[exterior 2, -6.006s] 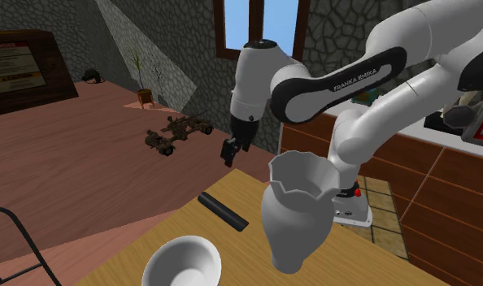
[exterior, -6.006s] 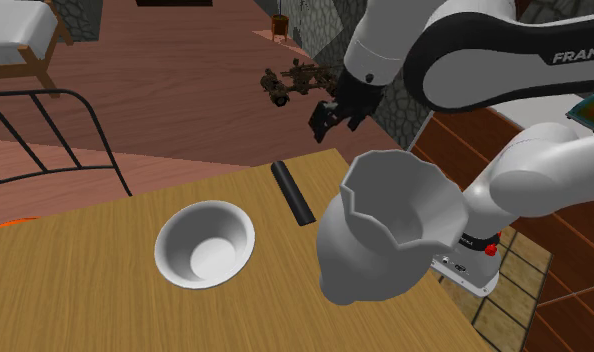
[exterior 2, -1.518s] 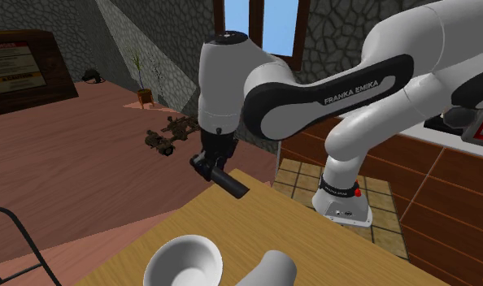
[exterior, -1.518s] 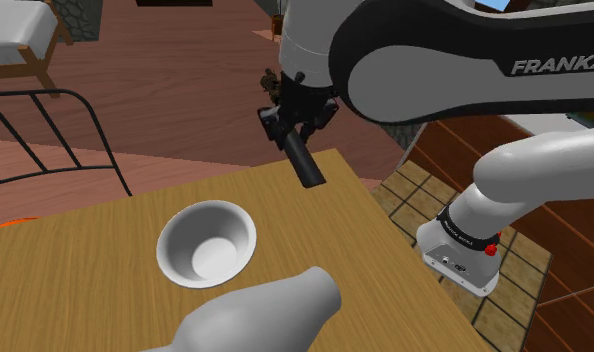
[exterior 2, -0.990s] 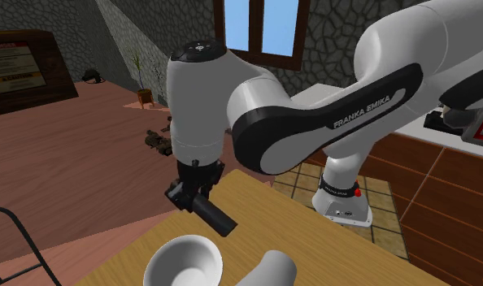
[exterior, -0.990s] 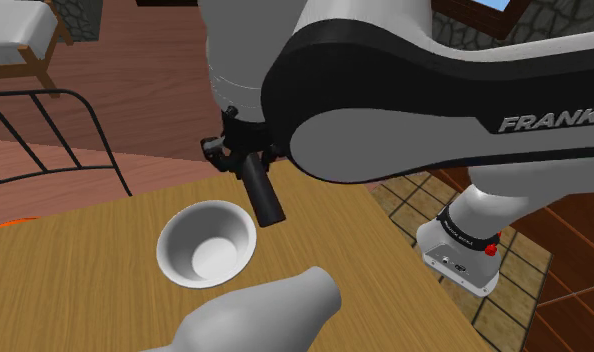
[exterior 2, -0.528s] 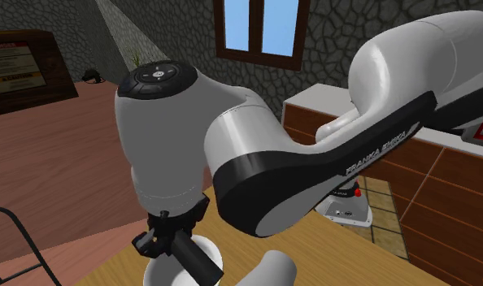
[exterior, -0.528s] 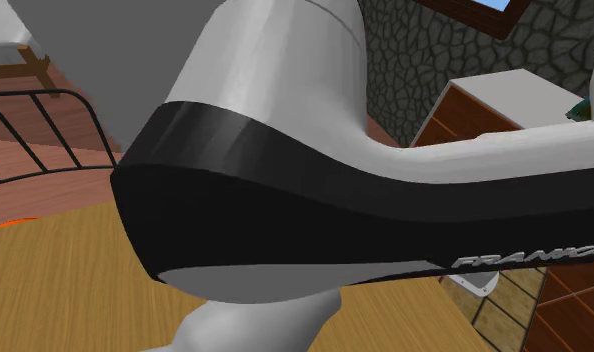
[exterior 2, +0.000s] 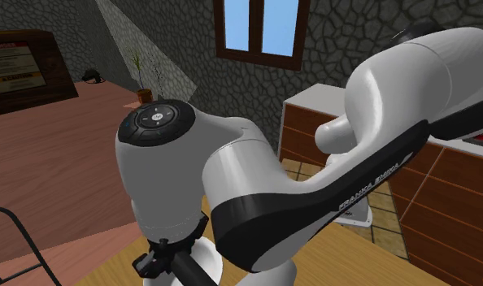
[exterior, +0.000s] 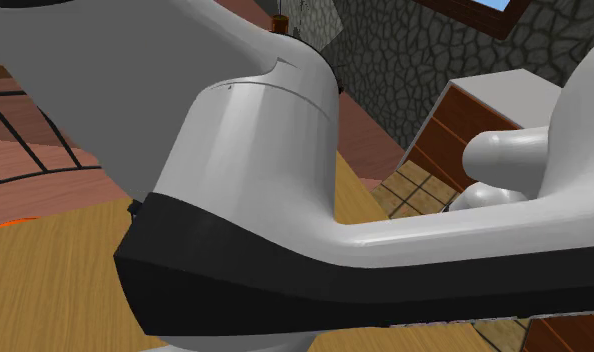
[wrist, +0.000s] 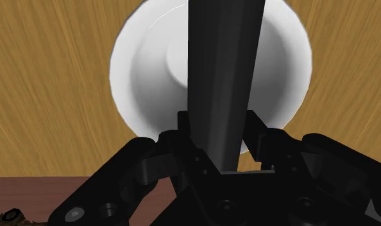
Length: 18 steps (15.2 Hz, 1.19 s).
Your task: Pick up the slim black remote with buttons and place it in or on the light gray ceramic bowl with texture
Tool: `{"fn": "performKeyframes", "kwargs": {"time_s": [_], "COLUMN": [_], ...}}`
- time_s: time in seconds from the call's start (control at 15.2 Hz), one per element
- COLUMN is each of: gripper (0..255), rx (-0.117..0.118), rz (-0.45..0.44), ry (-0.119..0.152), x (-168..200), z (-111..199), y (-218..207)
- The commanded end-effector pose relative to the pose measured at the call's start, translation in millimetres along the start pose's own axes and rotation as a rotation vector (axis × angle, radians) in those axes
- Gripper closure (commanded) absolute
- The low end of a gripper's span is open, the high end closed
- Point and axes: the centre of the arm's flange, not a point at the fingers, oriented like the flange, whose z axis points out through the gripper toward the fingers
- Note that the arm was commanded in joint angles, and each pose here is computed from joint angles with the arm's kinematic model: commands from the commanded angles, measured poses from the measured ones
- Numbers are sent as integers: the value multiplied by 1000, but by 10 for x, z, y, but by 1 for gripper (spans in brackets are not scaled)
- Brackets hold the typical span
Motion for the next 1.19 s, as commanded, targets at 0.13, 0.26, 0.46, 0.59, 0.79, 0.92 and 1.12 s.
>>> {"fn": "performKeyframes", "kwargs": {"time_s": [0.13, 0.26, 0.46, 0.59, 0.79, 0.92, 1.12], "gripper": [255, 255, 255, 255, 0, 0, 0], "rx": [0, 0, 0, 0, 0, 0, 0], "rz": [0, 0, 0, 0, 0, 0, 0], "ry": [0, 0, 0, 0, 0, 0, 0], "x": [-41, -41, -41, -41, -40, -41, -42], "z": [201, 201, 201, 201, 198, 198, -63], "y": [-5, -5, -5, -5, -7, -6, -5]}}
